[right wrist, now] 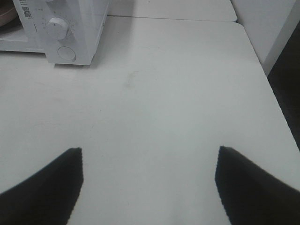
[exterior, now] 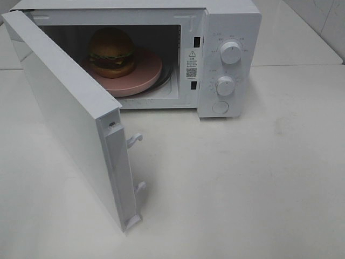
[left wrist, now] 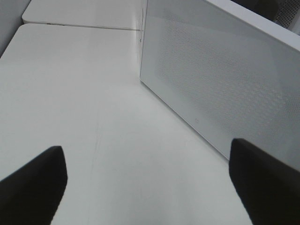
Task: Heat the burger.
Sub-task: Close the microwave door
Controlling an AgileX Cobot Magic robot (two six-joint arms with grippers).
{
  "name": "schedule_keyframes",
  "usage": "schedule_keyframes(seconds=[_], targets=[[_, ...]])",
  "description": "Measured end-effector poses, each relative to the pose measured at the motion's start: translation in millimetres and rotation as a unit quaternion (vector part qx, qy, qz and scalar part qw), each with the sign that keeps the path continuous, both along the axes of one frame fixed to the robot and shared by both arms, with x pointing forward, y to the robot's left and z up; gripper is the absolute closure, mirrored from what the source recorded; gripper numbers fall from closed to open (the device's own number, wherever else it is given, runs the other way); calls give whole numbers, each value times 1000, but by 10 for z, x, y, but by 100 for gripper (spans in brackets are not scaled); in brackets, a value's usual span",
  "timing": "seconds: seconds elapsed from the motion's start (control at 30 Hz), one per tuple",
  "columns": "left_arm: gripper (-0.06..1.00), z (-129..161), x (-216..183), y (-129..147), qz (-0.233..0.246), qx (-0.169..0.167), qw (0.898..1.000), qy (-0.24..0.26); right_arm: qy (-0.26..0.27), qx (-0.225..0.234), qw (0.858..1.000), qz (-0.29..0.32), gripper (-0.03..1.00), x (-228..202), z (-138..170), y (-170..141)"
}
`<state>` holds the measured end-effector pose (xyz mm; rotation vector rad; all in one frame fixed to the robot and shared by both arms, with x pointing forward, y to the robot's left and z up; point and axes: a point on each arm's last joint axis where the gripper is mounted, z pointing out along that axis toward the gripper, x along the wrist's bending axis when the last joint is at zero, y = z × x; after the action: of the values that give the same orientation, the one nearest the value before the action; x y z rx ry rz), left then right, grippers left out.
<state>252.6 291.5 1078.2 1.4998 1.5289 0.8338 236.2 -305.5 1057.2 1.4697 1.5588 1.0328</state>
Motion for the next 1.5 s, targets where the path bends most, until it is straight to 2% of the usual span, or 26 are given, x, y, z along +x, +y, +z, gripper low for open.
schedule_keyframes(seconds=[0.23, 0.5, 0.53, 0.57, 0.6, 0.63, 0.67, 0.7, 0.73, 0.77, 0.8, 0.83, 0.9, 1.17, 1.4, 1.5], targets=[[11, 40, 260, 15, -5, 17, 1000, 16, 0, 0, 1000, 0, 21, 0, 0, 0], [31, 6, 706, 37, -15, 39, 997, 57, 0, 0, 1000, 0, 21, 0, 0, 0], [38, -2, 751, 37, -17, 41, 997, 60, 0, 0, 1000, 0, 21, 0, 0, 0], [38, -2, 751, 37, -17, 41, 997, 60, 0, 0, 1000, 0, 21, 0, 0, 0], [43, -15, 805, 37, -18, 41, 997, 66, 0, 0, 1000, 0, 21, 0, 0, 0], [54, -39, 901, 37, -20, 40, 996, 75, 0, 0, 1000, 0, 21, 0, 0, 0], [54, -39, 901, 37, -20, 40, 996, 75, 0, 0, 1000, 0, 21, 0, 0, 0], [60, -54, 953, 37, -21, 39, 996, 79, 0, 0, 1000, 0, 21, 0, 0, 0], [72, -85, 1049, 34, -22, 34, 995, 87, 0, 0, 1000, 0, 21, 0, 0, 0], [72, -85, 1049, 34, -22, 34, 995, 87, 0, 0, 1000, 0, 21, 0, 0, 0], [84, -107, 1129, 37, -21, 32, 995, 90, 0, 0, 1000, 0, 21, 0, 0, 0], [84, -107, 1129, 37, -21, 32, 995, 90, 0, 0, 1000, 0, 21, 0, 0, 0], [94, -121, 1251, 50, -19, 39, 996, 79, 0, 0, 1000, 0, 21, 0, 0, 0], [94, -98, 1503, 84, -6, 53, 998, 19, 0, 0, 1000, 0, 21, 0, 0, 0], [94, -166, 1634, 104, 10, 45, 999, -1, 0, 0, 1000, 0, 21, 0, 0, 0], [94, -255, 1646, 129, 28, 41, 998, -31, 0, 0, 1000, 0, 21, 0, 0, 0]])
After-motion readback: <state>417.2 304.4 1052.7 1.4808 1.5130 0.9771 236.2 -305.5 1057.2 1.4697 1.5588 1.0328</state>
